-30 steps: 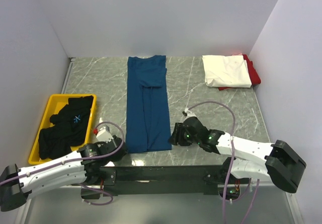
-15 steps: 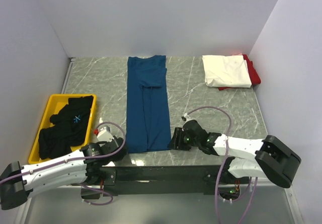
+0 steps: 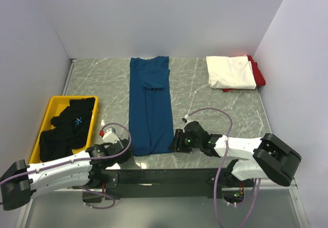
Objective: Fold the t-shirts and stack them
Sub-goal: Fold the tshirt
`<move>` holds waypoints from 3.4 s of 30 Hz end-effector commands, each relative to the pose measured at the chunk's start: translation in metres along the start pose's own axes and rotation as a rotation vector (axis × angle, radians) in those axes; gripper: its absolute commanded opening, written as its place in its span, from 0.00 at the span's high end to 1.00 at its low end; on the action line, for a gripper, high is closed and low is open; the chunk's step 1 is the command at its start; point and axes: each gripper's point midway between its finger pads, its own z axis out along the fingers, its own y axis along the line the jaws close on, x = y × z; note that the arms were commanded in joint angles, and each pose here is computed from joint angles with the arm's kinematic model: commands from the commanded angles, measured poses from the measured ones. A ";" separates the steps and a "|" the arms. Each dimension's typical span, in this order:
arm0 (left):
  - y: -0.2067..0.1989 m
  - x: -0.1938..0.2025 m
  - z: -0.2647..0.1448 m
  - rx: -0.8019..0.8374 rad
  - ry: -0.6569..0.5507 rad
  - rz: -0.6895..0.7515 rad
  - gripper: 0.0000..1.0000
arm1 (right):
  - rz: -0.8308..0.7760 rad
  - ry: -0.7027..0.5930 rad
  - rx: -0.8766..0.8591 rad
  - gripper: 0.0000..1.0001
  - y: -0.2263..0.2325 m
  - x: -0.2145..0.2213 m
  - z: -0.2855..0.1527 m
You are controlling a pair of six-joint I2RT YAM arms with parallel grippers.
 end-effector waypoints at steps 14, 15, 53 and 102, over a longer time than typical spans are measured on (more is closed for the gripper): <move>-0.032 0.006 -0.022 0.101 0.076 0.097 0.99 | -0.027 -0.044 0.019 1.00 -0.010 -0.024 -0.015; -0.034 0.010 -0.024 0.113 0.093 0.105 0.99 | -0.039 -0.058 0.010 1.00 -0.007 -0.026 -0.020; -0.121 -0.088 -0.003 0.101 -0.171 0.190 1.00 | -0.214 -0.143 0.085 1.00 0.045 -0.147 -0.040; -0.161 -0.258 0.114 -0.008 -0.176 0.121 0.68 | 0.007 -0.115 0.074 0.73 -0.001 -0.324 0.058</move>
